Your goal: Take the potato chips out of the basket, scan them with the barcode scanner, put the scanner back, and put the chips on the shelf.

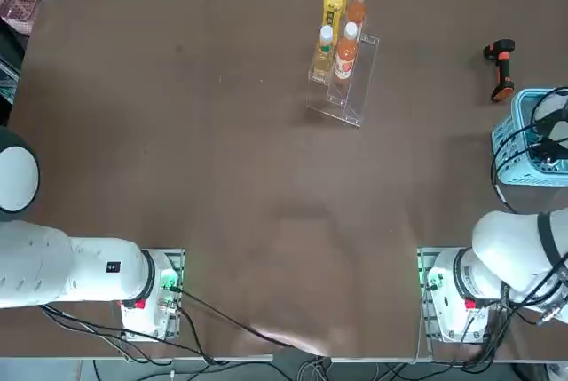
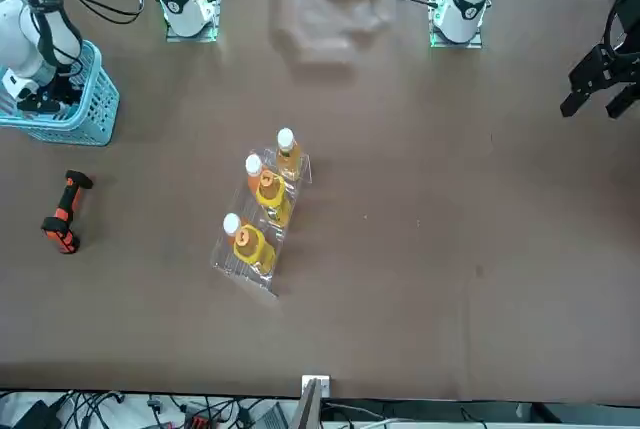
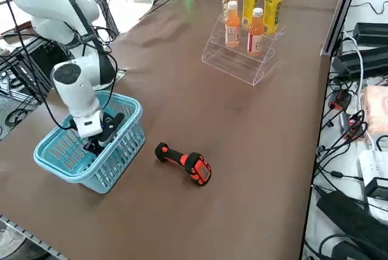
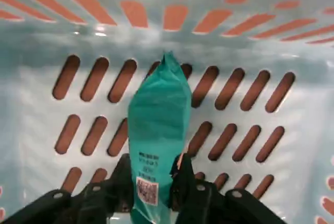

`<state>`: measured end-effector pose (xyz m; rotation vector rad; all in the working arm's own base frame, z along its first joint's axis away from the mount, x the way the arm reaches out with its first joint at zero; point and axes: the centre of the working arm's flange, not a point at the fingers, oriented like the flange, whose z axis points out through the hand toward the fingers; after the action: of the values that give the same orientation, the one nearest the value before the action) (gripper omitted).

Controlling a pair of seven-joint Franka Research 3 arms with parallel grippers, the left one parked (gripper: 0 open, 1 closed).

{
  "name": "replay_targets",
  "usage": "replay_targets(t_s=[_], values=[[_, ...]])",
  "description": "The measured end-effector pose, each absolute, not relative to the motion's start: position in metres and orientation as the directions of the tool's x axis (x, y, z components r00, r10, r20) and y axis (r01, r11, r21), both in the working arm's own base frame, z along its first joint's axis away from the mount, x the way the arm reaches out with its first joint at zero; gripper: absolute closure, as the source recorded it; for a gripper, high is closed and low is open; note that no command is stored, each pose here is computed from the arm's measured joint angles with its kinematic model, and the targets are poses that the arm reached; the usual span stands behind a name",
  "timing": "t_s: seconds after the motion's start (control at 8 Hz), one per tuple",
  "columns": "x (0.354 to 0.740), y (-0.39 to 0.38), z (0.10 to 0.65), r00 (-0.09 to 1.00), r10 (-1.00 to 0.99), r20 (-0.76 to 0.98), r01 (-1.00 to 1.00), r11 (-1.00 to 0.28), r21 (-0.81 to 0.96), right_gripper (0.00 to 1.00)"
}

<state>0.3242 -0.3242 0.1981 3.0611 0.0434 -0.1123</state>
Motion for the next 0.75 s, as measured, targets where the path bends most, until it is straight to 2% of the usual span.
replay_targets(t_s=[0.75], values=[[0.327,-0.315,0.249,0.994,0.033,-0.104,0.037,-0.999,0.039,0.69]])
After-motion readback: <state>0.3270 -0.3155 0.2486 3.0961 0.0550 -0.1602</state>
